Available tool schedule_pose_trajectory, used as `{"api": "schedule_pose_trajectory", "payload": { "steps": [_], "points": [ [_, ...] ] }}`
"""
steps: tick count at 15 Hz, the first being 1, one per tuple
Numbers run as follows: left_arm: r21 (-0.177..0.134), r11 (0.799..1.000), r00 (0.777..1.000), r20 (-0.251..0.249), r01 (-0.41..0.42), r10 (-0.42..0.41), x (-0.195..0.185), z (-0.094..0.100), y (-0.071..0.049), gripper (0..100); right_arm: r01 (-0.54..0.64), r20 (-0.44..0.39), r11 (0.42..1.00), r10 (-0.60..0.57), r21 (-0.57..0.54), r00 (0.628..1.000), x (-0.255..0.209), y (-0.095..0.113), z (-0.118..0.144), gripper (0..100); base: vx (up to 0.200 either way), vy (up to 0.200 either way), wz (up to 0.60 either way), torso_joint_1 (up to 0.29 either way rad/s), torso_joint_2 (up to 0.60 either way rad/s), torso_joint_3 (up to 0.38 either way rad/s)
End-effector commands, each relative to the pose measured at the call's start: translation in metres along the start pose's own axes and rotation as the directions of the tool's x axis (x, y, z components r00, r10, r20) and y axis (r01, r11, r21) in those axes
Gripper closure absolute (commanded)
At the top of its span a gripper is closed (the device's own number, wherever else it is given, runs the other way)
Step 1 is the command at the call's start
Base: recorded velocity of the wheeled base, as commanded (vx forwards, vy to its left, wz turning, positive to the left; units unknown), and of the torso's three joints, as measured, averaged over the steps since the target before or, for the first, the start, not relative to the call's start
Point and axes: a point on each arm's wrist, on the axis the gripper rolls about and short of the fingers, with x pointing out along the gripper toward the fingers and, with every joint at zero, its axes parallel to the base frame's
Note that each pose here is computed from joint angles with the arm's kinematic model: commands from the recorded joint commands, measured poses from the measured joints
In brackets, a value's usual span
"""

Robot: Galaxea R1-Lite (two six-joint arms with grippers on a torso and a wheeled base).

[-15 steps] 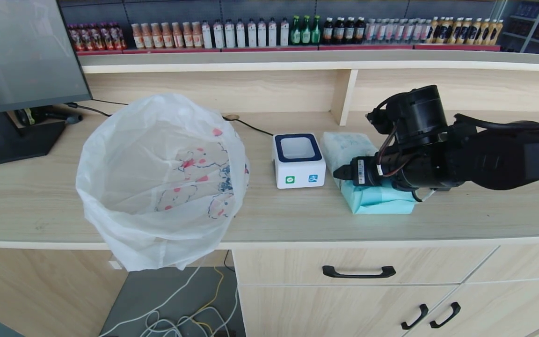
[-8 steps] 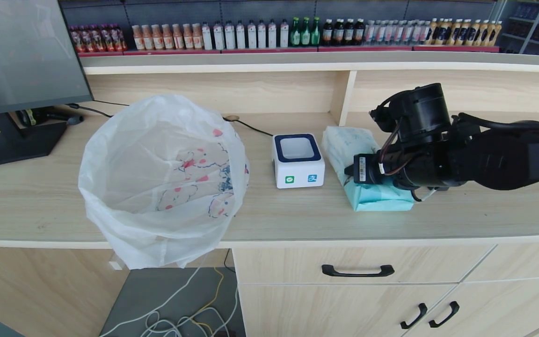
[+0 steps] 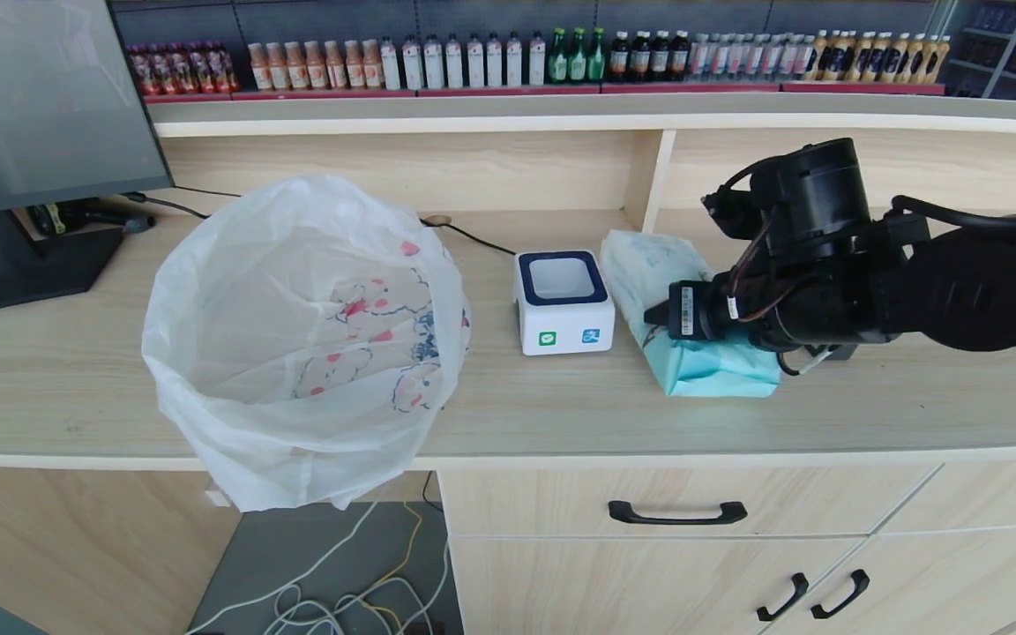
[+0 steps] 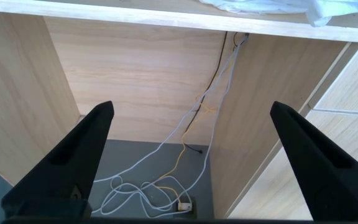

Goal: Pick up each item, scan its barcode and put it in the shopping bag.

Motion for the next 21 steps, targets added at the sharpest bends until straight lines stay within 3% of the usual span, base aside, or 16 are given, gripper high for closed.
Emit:
{"api": "schedule_pose_trajectory", "payload": {
  "steps": [1,5,7,9,15,18,21],
  "points": [
    [0.0,1.0,1.0,0.0,-0.001,0.001,0.0,0.0,0.0,0,-0.033,0.083,0.999,0.032,0.014,0.996,-0.026,0.0,0.016,100,0.0,0.0,0.0,0.0,0.0,0.0],
    [0.0,1.0,1.0,0.0,-0.001,0.001,0.0,0.0,0.0,0,-0.092,0.202,0.994,0.078,0.056,0.976,-0.055,-0.003,0.025,100,0.0,0.0,0.0,0.0,0.0,0.0],
    [0.0,1.0,1.0,0.0,-0.001,0.001,0.0,0.0,0.0,0,-0.105,0.22,0.993,0.09,0.059,0.971,-0.065,-0.002,0.026,100,0.0,0.0,0.0,0.0,0.0,0.0],
    [0.0,1.0,1.0,0.0,-0.001,0.001,0.0,0.0,0.0,0,-0.152,0.268,0.986,0.129,0.064,0.955,-0.105,0.0,0.023,100,0.0,0.0,0.0,0.0,0.0,0.0],
    [0.0,1.0,1.0,0.0,-0.001,0.001,0.0,0.0,0.0,0,-0.171,0.308,0.983,0.143,0.064,0.94,-0.16,-0.02,-0.014,100,0.0,0.0,0.0,0.0,0.0,0.0],
    [0.0,1.0,1.0,0.0,0.001,-0.001,0.0,0.0,0.0,0,-0.191,0.366,0.979,0.154,0.066,0.918,-0.17,-0.027,-0.028,100,0.0,0.0,0.0,0.0,0.0,0.0],
    [0.0,1.0,1.0,0.0,-0.001,0.001,0.0,0.0,0.0,0,-0.19,0.369,0.98,0.153,0.065,0.917,-0.179,-0.033,-0.042,100,0.0,0.0,0.0,0.0,0.0,0.0]
  ]
}}
